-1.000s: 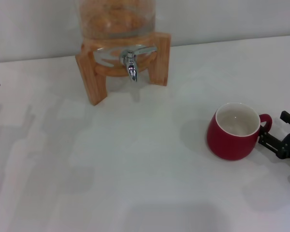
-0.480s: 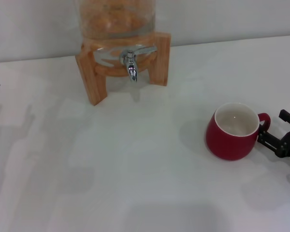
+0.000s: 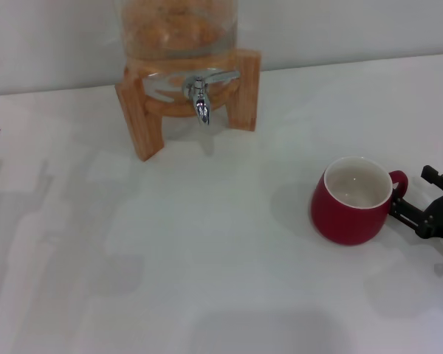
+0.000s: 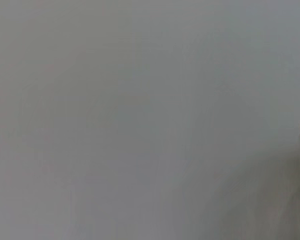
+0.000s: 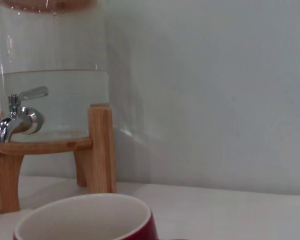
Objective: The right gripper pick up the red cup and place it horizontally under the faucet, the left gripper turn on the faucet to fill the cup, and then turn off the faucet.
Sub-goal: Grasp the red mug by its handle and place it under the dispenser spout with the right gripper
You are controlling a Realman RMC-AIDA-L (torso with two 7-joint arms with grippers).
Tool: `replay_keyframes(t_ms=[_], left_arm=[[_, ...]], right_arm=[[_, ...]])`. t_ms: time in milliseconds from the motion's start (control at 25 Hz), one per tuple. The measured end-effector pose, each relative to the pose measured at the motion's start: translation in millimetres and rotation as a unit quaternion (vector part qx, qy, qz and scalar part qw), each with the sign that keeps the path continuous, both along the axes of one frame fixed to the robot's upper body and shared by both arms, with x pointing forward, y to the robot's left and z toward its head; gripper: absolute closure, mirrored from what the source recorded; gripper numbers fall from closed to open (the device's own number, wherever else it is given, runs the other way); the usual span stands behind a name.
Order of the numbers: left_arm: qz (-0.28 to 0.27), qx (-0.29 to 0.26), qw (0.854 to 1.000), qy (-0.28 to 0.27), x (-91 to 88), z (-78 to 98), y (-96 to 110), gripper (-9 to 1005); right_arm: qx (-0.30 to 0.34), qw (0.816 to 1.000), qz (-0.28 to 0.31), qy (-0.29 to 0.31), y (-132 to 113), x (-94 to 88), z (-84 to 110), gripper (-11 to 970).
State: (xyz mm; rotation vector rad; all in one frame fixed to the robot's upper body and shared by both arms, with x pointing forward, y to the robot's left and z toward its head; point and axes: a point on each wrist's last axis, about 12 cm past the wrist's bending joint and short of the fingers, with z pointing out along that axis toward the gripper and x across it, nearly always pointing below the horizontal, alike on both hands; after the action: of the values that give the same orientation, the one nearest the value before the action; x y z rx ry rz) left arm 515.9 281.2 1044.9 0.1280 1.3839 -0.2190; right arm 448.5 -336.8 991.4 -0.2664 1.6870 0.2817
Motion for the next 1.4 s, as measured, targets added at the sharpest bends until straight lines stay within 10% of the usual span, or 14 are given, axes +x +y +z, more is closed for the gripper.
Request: replay_keyframes(t_ms=[1400], left_arm=[[0.000,-0.001,1.000,0.002,-2.2,-1.2,0.3,188]], right_arm=[[-0.002,1.000,0.003,0.005,2.1,4.7,-0.4,361]])
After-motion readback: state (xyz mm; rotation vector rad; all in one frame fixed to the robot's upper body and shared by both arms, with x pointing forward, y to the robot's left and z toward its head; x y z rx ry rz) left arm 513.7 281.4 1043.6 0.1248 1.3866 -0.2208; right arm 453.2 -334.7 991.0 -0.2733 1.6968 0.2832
